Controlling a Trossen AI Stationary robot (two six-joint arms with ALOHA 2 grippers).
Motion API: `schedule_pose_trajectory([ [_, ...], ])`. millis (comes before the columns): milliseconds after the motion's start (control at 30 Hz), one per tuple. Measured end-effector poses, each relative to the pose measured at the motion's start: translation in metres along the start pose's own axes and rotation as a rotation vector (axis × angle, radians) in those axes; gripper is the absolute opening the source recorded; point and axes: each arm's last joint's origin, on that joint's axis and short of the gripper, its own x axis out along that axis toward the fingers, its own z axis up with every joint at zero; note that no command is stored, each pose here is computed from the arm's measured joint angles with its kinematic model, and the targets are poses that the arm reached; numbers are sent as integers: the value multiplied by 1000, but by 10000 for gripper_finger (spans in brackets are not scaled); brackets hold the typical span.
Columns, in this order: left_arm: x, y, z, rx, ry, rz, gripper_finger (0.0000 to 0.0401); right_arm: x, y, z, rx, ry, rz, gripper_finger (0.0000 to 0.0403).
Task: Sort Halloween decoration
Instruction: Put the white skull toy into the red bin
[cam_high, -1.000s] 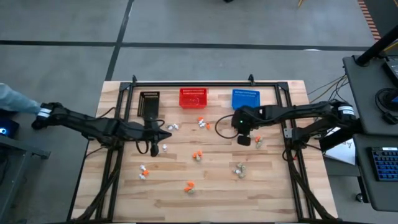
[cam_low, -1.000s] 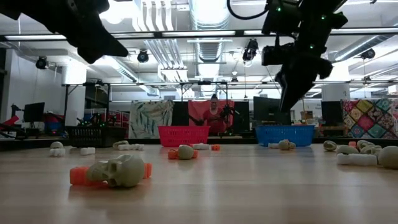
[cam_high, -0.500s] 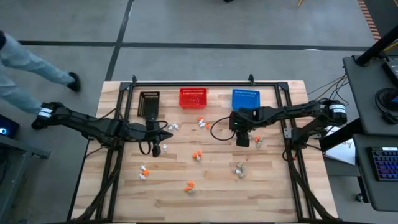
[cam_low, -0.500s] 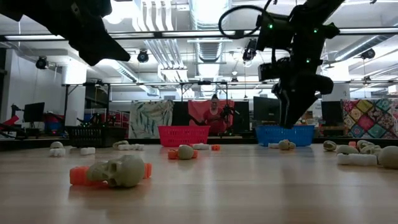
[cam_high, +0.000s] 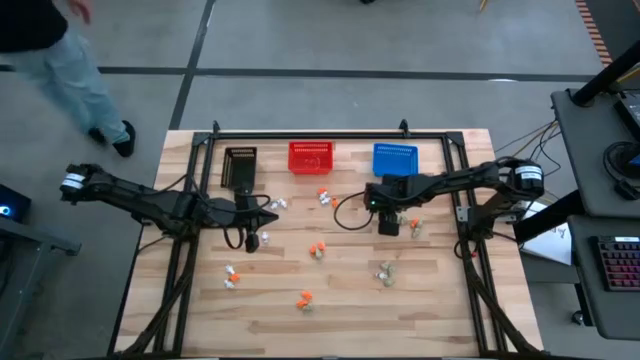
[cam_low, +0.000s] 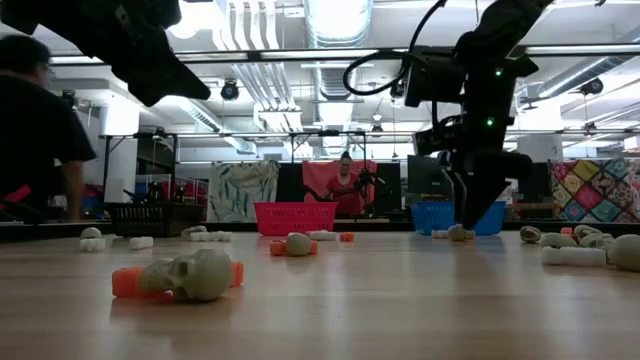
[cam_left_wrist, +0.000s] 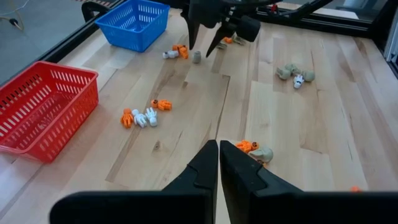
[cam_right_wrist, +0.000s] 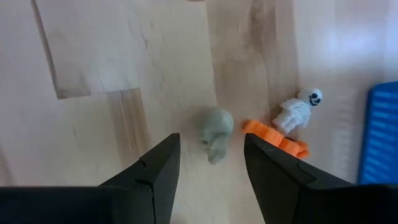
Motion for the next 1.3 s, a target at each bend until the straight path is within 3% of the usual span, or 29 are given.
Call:
schedule_pose_trajectory([
  [300,5,-1,-2,7,14,6,0,17,3,0,-24,63,7,150],
  [900,23,-6,-9,35,66,21,0,17,4,0,-10,55,35,16],
  [1300,26,-8,-5,16,18,7,0,2,2,1,12,-4,61,9],
])
